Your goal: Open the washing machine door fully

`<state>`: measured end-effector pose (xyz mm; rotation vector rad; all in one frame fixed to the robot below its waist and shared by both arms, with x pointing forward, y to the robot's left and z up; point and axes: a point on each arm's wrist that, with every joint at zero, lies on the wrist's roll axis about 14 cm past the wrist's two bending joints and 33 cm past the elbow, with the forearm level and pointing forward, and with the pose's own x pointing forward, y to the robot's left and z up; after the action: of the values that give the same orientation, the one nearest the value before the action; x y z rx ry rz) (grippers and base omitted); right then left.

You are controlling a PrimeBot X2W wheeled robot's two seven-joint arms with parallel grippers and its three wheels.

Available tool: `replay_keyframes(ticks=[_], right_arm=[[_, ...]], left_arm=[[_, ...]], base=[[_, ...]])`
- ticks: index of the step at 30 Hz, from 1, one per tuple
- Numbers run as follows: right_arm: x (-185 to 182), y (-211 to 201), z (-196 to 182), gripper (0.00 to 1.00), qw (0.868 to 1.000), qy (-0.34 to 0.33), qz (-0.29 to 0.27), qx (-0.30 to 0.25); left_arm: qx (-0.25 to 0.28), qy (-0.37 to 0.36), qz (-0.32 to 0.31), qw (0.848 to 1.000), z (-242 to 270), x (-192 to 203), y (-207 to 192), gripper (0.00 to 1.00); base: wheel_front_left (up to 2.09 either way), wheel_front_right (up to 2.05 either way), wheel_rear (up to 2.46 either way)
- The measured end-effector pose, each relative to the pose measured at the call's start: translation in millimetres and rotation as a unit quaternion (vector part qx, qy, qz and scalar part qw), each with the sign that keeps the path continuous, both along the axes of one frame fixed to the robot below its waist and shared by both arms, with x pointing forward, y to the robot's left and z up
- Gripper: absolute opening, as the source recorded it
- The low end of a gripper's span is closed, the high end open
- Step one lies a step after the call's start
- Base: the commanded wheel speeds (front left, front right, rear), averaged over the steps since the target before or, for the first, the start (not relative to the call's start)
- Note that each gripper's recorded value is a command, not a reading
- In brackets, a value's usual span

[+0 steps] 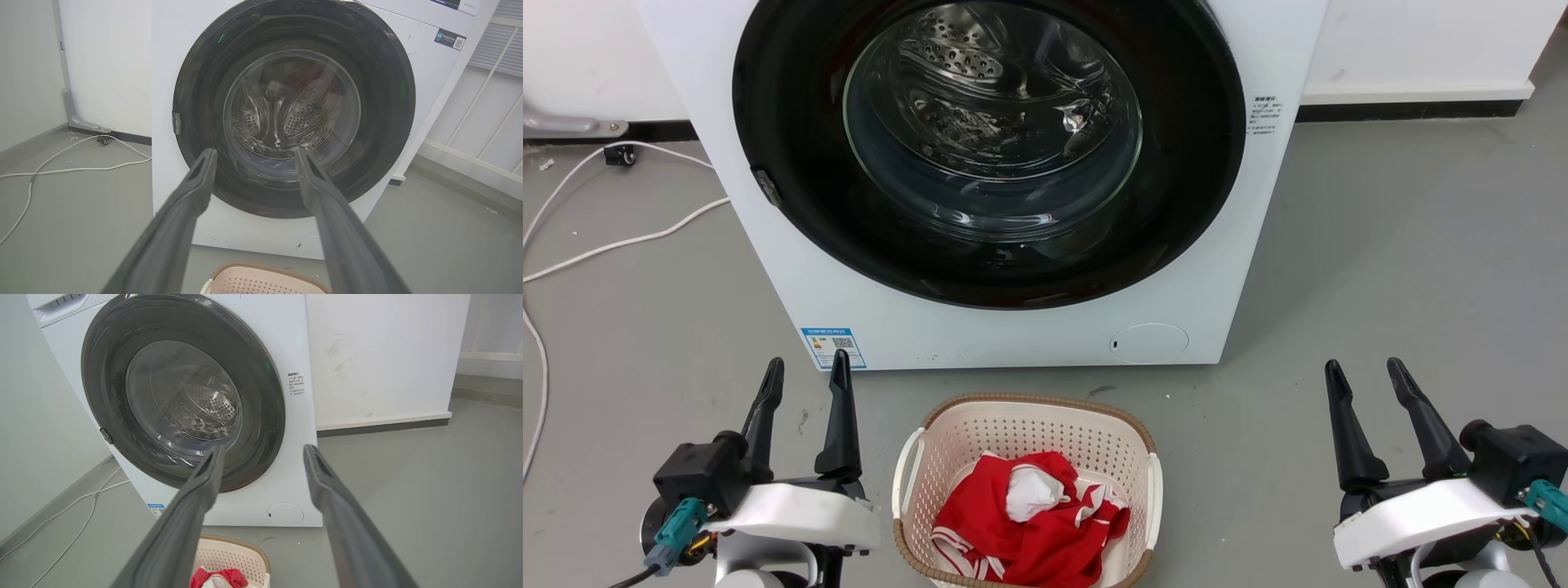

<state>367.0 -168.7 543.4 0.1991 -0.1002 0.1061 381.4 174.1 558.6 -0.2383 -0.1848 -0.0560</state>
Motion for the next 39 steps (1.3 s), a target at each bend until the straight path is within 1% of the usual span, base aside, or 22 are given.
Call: replay_keyframes(ticks=[8,21,30,39], right_arm=[[-0.8,-0.1,-3.2,1.00,0.999,0.008,-0.001,-0.037],[-2.6,0.5,-4.9,1.00,0.996,0.009,-0.002,-0.083],[-4.2,1.9,-2.7,1.00,0.996,0.001,-0.002,-0.091],[-6.2,3.1,-2.7,1.00,0.994,-0.002,-0.002,-0.111]], left_arm=[[0.045,-0.009,-0.001,0.999,1.7,-0.8,-3.9,1.00],[0.088,-0.025,0.004,0.996,5.9,-0.9,-6.1,1.00],[0.114,-0.030,0.011,0.993,4.9,-3.2,-4.7,1.00],[0.127,-0.036,0.012,0.991,4.9,-3.5,-7.7,1.00]], base=[[0.00,0.00,0.00],[0.00,0.00,0.00],[0.00,0.00,0.00],[0.00,0.00,0.00]])
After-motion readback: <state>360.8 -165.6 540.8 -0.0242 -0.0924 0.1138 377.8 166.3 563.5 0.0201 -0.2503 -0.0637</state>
